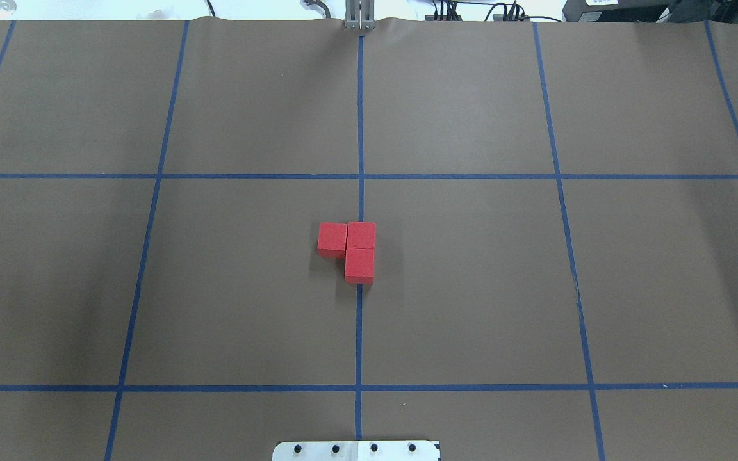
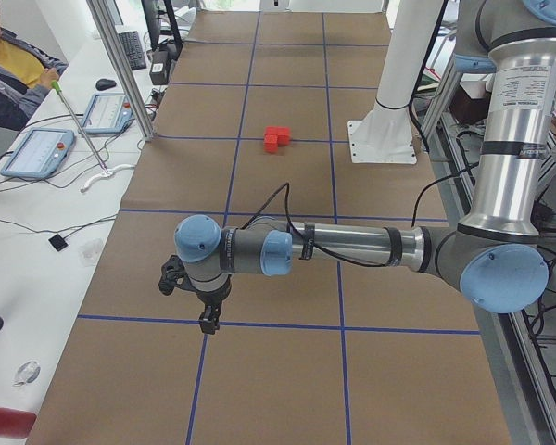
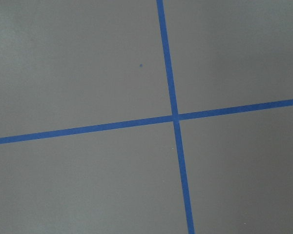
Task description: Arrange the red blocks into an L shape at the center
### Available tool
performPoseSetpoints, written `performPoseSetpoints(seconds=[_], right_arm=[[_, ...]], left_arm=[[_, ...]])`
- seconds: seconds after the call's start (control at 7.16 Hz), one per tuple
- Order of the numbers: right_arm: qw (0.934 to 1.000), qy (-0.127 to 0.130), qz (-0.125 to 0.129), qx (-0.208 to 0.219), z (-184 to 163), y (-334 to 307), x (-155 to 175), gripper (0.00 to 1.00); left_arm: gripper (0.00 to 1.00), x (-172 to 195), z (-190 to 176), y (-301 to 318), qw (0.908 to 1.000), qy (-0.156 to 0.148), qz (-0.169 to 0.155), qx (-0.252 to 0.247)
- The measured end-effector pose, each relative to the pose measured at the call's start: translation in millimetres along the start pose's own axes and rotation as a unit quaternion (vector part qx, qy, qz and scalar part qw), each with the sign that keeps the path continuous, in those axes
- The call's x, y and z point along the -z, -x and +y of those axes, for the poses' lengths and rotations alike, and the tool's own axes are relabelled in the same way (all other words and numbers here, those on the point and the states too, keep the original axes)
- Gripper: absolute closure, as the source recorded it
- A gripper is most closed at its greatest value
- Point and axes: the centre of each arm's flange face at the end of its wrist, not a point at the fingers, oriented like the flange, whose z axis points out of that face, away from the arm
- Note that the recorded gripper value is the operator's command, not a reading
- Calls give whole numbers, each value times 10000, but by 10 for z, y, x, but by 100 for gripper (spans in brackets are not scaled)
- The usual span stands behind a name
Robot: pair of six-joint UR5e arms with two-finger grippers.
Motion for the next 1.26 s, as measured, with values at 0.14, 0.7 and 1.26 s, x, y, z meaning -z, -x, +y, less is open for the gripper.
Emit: performPoseSetpoints(seconds=[0.14, 0.7, 1.26], right_arm=[[10000, 0, -2, -3, 1, 0, -1, 0], [10000, 9, -4, -23, 8, -6, -9, 0], [10000, 19, -2, -34, 16, -14, -18, 0]], left_arm=[[0, -3, 13, 19, 10000, 9, -95, -8], [0, 0, 25, 25, 9999, -6, -162, -35], [0, -8, 36, 32, 9999, -1, -162, -29]])
